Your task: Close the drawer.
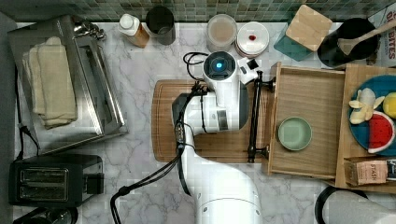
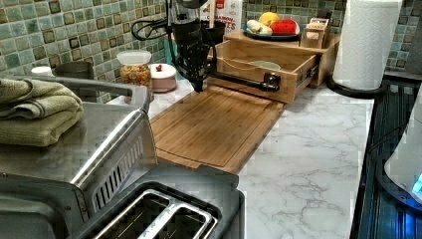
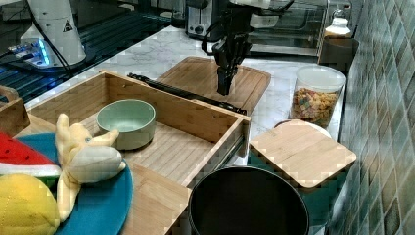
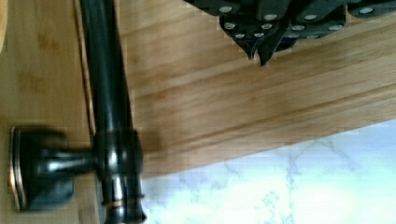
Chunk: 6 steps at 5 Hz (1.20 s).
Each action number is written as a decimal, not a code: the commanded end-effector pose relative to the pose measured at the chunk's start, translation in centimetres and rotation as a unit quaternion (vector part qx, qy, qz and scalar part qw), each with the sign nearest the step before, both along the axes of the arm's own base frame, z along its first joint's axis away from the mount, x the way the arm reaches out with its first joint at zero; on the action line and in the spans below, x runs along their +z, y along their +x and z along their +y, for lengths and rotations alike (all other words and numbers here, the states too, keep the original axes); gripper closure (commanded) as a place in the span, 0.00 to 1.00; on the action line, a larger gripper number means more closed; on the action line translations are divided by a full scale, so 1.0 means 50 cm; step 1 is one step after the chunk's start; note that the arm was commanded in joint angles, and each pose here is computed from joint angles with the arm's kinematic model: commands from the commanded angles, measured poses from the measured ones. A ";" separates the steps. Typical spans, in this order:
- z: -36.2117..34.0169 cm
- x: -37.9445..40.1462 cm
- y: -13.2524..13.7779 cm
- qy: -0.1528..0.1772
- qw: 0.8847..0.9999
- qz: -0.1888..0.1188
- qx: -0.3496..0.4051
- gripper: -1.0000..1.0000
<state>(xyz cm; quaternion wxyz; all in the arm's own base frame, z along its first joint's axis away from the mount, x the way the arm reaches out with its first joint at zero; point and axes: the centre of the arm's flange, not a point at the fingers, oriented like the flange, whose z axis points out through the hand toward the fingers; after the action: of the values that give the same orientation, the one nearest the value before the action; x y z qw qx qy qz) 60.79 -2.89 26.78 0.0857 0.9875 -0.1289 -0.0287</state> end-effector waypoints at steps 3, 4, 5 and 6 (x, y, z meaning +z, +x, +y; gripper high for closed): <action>-0.079 0.055 -0.062 0.015 0.999 -0.010 0.043 1.00; -0.093 0.049 -0.081 0.019 0.999 -0.017 0.041 1.00; -0.135 0.081 -0.075 0.013 0.999 -0.024 0.038 1.00; -0.187 0.095 -0.071 0.011 0.999 -0.013 0.038 1.00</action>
<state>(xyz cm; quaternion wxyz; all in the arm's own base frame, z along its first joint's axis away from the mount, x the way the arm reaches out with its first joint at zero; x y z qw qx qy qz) 56.01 -8.06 26.29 0.0746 0.9906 -0.1009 -0.0547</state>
